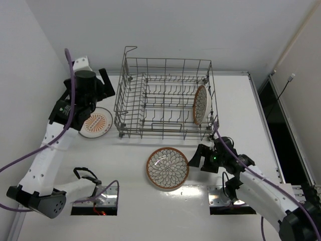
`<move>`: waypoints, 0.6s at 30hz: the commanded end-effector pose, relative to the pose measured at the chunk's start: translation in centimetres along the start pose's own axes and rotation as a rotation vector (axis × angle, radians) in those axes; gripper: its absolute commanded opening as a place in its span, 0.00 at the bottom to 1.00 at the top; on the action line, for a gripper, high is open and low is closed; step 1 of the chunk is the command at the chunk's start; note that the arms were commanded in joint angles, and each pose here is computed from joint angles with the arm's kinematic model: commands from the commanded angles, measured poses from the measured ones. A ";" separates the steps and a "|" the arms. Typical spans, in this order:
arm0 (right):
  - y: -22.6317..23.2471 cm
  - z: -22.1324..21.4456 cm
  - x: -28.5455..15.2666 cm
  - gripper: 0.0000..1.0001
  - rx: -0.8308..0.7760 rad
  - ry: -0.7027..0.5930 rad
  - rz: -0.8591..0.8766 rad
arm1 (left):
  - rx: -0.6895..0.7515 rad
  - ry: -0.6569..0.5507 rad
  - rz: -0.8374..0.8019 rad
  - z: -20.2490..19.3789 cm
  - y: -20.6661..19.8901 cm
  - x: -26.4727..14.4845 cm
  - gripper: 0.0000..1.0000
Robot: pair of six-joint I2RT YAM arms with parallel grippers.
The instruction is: Load the plates into the dish rack
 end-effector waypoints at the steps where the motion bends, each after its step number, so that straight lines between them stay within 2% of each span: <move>1: 1.7 1.2 0.6 0.82 0.018 -0.059 0.087 | -0.008 -0.023 0.049 1.9 1.4 -2.3 1.00; 9: 0.8 -0.2 2.5 0.81 0.016 -0.018 0.137 | -0.091 -0.065 -0.012 3.3 2.7 -7.0 1.00; 12: -0.1 -0.7 3.6 0.74 0.021 0.000 0.110 | -0.090 -0.055 -0.035 3.3 2.8 -7.9 1.00; 14: 0.7 -0.6 3.9 0.68 0.004 0.017 0.146 | -0.082 -0.041 -0.030 3.3 3.2 -8.6 1.00; 18: 1.3 -0.6 5.0 0.60 -0.021 0.072 0.104 | -0.060 -0.043 -0.030 3.1 3.8 -9.4 1.00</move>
Point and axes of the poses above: each gripper's point midway between its finger pads, its own x axis out along the fingers, its own y axis along the line the jaws close on, z = x × y, the point moved 3 cm from there along -x, back along the fingers, and after that the axes turned 4 degrees about x, right-handed, at the moved point
